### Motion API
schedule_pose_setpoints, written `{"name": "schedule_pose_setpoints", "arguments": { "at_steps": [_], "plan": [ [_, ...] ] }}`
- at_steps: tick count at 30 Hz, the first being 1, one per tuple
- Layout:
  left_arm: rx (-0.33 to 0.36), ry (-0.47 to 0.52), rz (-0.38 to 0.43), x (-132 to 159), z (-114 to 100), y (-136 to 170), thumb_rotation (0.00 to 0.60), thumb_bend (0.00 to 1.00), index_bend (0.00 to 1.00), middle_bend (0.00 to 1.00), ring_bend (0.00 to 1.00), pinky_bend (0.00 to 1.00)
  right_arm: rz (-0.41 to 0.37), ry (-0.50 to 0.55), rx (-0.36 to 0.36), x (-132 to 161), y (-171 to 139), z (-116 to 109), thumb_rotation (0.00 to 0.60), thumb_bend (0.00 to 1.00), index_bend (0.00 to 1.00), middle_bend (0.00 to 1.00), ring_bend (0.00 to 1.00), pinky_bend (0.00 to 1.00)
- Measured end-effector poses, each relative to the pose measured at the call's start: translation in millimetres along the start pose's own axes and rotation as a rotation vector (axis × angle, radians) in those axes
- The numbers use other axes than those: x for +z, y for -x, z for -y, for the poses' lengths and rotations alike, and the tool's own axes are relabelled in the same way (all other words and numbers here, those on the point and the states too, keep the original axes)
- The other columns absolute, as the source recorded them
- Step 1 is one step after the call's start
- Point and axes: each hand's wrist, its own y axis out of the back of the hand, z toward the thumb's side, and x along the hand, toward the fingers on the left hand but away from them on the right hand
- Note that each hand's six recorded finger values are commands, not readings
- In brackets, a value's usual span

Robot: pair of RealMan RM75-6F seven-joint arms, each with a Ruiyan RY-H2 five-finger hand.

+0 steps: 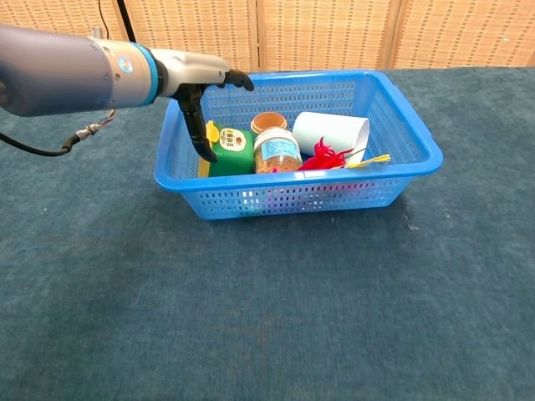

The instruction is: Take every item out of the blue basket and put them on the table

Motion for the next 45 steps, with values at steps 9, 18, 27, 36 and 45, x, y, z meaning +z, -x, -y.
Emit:
{"name": "schedule_pose_setpoints", "arguments": {
  "at_steps": [9, 18, 27, 36, 45],
  "plan": [
    [-0.048, 0.008, -0.028, 1.7, 17.6, -11.9, 0.600, 0.00, 0.00, 0.00, 0.00, 0.13, 0.011, -0.010, 0.013, -1.1, 4.6, 4.9, 0.600, 0.00, 0.00, 0.00, 0.00, 0.00],
    [-0.041, 0.009, -0.044, 8.2, 26.2, -20.4, 0.600, 0.14, 0.25, 0.21, 0.30, 0.54, 0.019, -0.007, 0.018, -2.6, 6.4, 6.0, 0.600, 0.00, 0.00, 0.00, 0.00, 0.00],
    [0.038, -0.010, -0.051, 17.5, 18.1, -22.3, 0.600, 0.24, 0.36, 0.31, 0.38, 0.56, 0.024, -0.002, 0.016, -4.0, 7.7, 5.3, 0.600, 0.00, 0.00, 0.00, 0.00, 0.00],
    [0.164, 0.076, 0.035, 28.4, -21.7, -0.4, 0.600, 0.24, 0.36, 0.31, 0.37, 0.56, 0.018, 0.003, 0.021, -2.6, 6.4, 5.3, 0.600, 0.00, 0.00, 0.00, 0.00, 0.00],
    [0.321, 0.118, 0.004, -26.8, -81.7, 52.4, 0.600, 0.24, 0.36, 0.31, 0.37, 0.56, -0.003, 0.007, 0.023, 2.6, 1.5, 5.0, 0.600, 0.00, 0.00, 0.00, 0.00, 0.00]
  ]
}}
